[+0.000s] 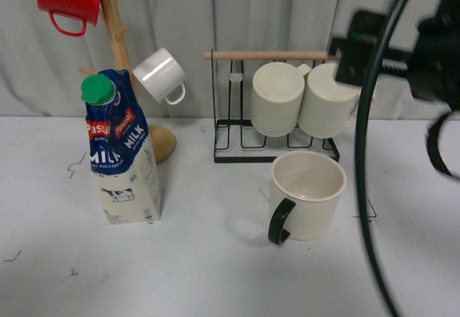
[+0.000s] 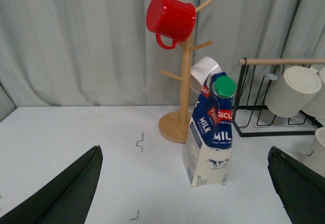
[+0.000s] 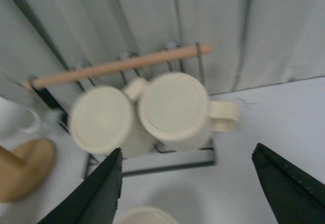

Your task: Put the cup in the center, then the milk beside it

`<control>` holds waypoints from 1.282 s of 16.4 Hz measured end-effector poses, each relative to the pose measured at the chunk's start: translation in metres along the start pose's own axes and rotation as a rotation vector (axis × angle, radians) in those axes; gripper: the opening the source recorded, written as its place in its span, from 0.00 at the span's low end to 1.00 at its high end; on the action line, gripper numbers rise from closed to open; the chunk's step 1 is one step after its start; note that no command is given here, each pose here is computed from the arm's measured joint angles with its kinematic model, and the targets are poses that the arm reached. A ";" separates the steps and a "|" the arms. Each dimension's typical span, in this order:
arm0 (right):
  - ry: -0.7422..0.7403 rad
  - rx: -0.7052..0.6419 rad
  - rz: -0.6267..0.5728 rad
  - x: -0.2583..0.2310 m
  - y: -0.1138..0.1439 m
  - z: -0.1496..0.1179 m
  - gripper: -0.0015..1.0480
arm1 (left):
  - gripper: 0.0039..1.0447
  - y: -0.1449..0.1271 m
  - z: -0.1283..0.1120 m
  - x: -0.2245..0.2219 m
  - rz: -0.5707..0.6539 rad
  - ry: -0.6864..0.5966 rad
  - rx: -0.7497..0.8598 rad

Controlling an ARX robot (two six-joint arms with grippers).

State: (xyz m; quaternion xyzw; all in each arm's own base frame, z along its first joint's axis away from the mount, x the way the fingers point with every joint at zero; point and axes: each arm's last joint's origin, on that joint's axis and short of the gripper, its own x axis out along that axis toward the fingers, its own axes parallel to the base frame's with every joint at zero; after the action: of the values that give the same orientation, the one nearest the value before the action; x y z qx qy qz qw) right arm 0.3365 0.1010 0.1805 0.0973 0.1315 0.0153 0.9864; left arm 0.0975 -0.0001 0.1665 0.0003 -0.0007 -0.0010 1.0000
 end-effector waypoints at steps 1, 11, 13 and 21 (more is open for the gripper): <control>-0.038 -0.107 -0.030 -0.020 -0.023 -0.028 0.64 | 0.94 0.000 -0.001 0.000 0.004 0.006 0.000; -0.248 -0.190 -0.040 -0.122 -0.081 -0.037 0.02 | 0.94 0.000 0.000 0.000 0.001 0.002 0.000; -0.265 -0.188 -0.033 -0.133 -0.083 -0.036 0.02 | 0.94 0.000 0.000 0.000 0.001 0.002 0.000; -0.253 -0.189 -0.034 -0.179 -0.102 -0.046 0.02 | 0.94 0.000 0.000 0.000 0.001 0.002 0.000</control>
State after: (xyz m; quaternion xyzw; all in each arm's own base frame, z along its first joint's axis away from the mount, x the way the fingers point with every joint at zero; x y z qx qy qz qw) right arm 0.1527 -0.0002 0.1633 0.0031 0.0060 -0.0017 1.0000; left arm 0.0975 -0.0001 0.1664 0.0003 0.0003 -0.0004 1.0000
